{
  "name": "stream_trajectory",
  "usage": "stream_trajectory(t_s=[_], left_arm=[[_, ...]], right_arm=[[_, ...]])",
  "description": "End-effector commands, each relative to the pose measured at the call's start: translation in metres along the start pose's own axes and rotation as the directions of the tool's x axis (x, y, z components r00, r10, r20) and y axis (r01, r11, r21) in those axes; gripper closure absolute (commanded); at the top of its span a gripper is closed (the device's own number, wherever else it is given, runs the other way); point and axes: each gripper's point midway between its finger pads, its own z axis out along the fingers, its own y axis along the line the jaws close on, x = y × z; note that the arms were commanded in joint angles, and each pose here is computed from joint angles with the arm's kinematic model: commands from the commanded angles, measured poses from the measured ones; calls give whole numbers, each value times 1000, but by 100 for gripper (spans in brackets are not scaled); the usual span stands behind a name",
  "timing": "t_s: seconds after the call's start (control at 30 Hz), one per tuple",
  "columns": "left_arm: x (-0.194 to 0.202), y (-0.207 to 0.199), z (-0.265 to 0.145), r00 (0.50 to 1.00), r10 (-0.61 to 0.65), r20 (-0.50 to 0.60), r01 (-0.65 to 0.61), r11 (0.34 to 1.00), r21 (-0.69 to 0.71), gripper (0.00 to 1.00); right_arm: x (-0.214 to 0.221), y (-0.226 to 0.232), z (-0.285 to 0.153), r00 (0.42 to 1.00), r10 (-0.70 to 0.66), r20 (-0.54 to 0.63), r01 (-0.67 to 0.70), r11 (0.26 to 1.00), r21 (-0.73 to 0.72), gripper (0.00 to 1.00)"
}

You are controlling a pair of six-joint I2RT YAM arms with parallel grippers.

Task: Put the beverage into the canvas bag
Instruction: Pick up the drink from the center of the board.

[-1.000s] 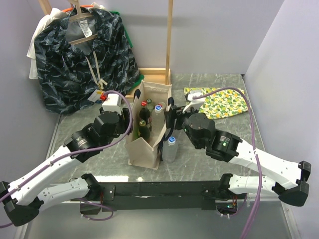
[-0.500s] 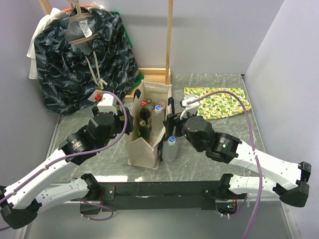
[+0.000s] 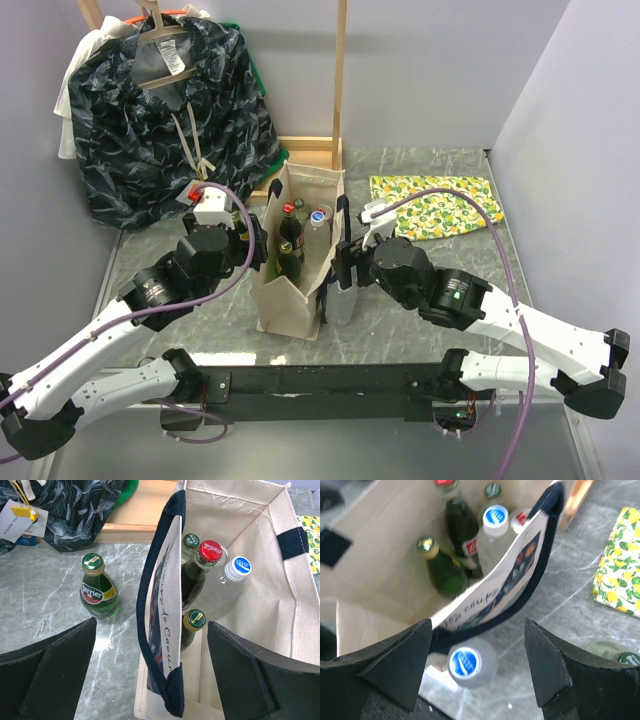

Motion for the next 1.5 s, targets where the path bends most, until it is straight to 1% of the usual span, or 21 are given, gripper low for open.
stream_trajectory(t_s=[0.0, 0.17, 0.5, 0.7, 0.8, 1.07, 1.2, 1.47], left_arm=[[-11, -2, 1, 999, -10, 39, 10, 1000, -1, 4], [-11, -2, 3, 999, -12, 41, 12, 1000, -5, 4], [-12, -6, 8, 999, -6, 41, 6, 1000, -6, 4], [-13, -7, 10, 999, -2, 48, 3, 1000, -7, 4], [-11, -8, 12, 999, 6, 43, -5, 1000, -8, 4], [-12, -8, 14, 999, 15, 44, -14, 1000, -17, 4], [-11, -7, 14, 999, 14, 44, -13, 1000, -20, 4], [-8, -5, 12, 999, 4, 42, -3, 1000, -19, 4]], right_arm=[[-8, 7, -17, 997, -70, -30, 67, 995, -79, 19], [0, 13, -20, 997, -64, -51, 57, 991, -122, 19], [24, 14, -13, 990, -59, -126, 45, 993, -112, 22], [35, 10, -6, 987, -53, -154, 41, 996, -78, 32], [41, 7, -2, 986, -47, -159, 39, 998, -54, 36], [59, 9, 10, 977, -49, -206, 41, 998, -42, 40], [62, 11, 12, 977, -45, -210, 35, 998, -50, 43], [75, 11, 18, 967, -59, -249, 50, 998, -41, 46]])
